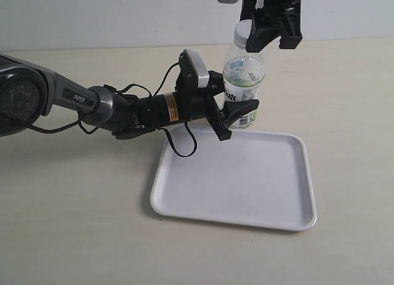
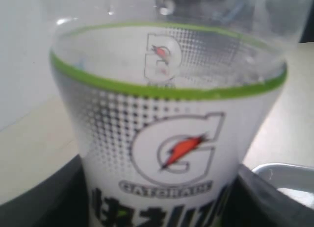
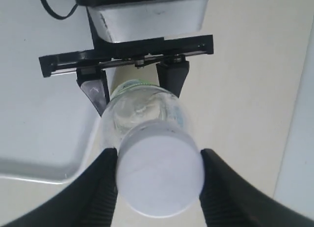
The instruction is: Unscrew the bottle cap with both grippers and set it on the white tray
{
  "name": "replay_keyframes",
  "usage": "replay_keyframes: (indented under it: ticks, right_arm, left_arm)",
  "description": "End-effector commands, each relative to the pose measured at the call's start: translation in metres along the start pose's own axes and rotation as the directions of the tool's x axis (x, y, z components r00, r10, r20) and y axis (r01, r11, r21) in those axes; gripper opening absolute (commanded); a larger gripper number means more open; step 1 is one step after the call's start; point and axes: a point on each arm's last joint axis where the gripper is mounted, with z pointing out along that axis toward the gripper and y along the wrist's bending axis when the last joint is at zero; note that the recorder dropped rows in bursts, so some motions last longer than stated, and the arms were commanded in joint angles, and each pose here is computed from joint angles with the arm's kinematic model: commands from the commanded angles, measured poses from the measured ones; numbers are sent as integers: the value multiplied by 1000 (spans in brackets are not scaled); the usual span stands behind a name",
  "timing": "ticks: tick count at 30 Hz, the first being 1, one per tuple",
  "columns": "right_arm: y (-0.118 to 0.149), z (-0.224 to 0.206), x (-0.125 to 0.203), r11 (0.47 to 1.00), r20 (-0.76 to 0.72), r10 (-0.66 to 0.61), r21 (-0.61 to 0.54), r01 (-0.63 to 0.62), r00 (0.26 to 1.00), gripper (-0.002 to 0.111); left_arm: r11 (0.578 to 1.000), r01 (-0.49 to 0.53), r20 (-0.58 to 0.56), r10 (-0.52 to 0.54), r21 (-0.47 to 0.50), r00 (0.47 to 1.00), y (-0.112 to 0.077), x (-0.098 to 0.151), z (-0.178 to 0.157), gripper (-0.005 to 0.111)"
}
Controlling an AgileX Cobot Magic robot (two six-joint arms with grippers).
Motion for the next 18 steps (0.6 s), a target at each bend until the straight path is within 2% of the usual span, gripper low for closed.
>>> replay_keyframes:
  ticks: [1,5,9,18]
  right_arm:
    - [-1,-2,3,973,-37,-232,7,232,972,0]
    - [-2,-2,2,931,-40,-364,17,365,931,0]
    - [-3,-2,2,860,-43,-508,13,509,860,0]
    - [-3,-2,2,786,-46,-617,12,618,785,0]
  left_arm:
    - [1000,20,17,-20,-2,1000,2,-7,0,0]
    - [1000,20,17,-20,-2,1000,2,-7,0,0]
    - [1000,20,15,-20,2,1000,2,-7,0,0]
    - [1000,20,15,-20,2,1000,2,-7,0,0]
